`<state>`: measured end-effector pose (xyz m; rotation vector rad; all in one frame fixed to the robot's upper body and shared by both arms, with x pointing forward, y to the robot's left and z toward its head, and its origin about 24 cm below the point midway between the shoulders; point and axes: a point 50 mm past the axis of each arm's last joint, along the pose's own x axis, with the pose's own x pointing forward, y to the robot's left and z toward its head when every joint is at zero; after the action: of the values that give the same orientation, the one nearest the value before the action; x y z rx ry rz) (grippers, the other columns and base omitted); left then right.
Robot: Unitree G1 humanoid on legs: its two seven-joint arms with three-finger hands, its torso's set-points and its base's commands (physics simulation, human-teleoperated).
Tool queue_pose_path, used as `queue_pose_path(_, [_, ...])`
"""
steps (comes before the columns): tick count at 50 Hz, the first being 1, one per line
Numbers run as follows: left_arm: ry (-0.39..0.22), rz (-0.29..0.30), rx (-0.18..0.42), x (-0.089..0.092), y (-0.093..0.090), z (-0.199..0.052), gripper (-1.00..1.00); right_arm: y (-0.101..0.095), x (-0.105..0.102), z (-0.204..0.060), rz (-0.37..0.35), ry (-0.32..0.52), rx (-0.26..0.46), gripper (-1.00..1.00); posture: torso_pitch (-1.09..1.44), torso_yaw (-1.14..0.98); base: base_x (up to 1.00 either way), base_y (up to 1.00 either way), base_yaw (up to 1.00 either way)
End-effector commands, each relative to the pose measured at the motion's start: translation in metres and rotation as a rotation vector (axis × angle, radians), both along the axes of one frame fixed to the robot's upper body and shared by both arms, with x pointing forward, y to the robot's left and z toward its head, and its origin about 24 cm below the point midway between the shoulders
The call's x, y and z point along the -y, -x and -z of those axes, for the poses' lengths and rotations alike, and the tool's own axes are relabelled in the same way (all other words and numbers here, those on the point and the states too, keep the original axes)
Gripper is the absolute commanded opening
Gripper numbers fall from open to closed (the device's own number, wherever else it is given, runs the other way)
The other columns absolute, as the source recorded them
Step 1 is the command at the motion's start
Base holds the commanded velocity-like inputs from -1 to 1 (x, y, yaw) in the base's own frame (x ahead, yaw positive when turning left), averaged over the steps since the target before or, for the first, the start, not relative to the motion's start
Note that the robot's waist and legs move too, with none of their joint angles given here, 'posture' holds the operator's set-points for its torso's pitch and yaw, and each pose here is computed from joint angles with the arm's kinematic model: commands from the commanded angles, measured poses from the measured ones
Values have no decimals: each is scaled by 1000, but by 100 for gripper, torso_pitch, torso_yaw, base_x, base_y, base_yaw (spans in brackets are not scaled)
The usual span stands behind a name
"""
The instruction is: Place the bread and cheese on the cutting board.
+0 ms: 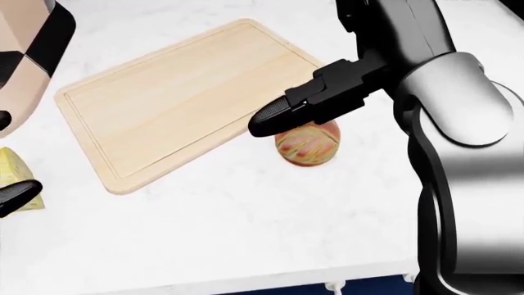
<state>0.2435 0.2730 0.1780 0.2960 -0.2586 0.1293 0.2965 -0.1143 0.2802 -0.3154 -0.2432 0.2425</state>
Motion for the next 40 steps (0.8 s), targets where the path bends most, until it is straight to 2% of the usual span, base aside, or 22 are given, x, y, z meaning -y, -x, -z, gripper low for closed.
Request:
queue_pose_path(1, [-49,3,81,1,3,-16,27,6,0,-15,-3,-1,85,100,0,0,0,0,0])
queue_pose_path(23, [-159,-7,51,6,-2,2,29,6,-1,-15,-7,-2,88,100,0,0,0,0,0])
queue_pose_path(30, [-174,-13,44,5,-4,5,19,6,-1,-15,-7,-1,88,100,0,0,0,0,0])
queue_pose_path(32, [-175,-16,44,5,-4,5,4,6,-1,-16,-7,-1,90,100,0,0,0,0,0])
queue_pose_path(35, [-175,-19,45,4,-5,6,-59,6,-2,-16,-7,-1,89,100,0,0,0,0,0])
queue_pose_path(36, [-174,-16,47,4,-5,6,-100,6,-2,-16,-7,-1,89,100,0,0,0,0,0])
queue_pose_path(40, [-173,-39,68,2,-3,0,-100,6,-1,-16,-7,-1,89,100,0,0,0,0,0])
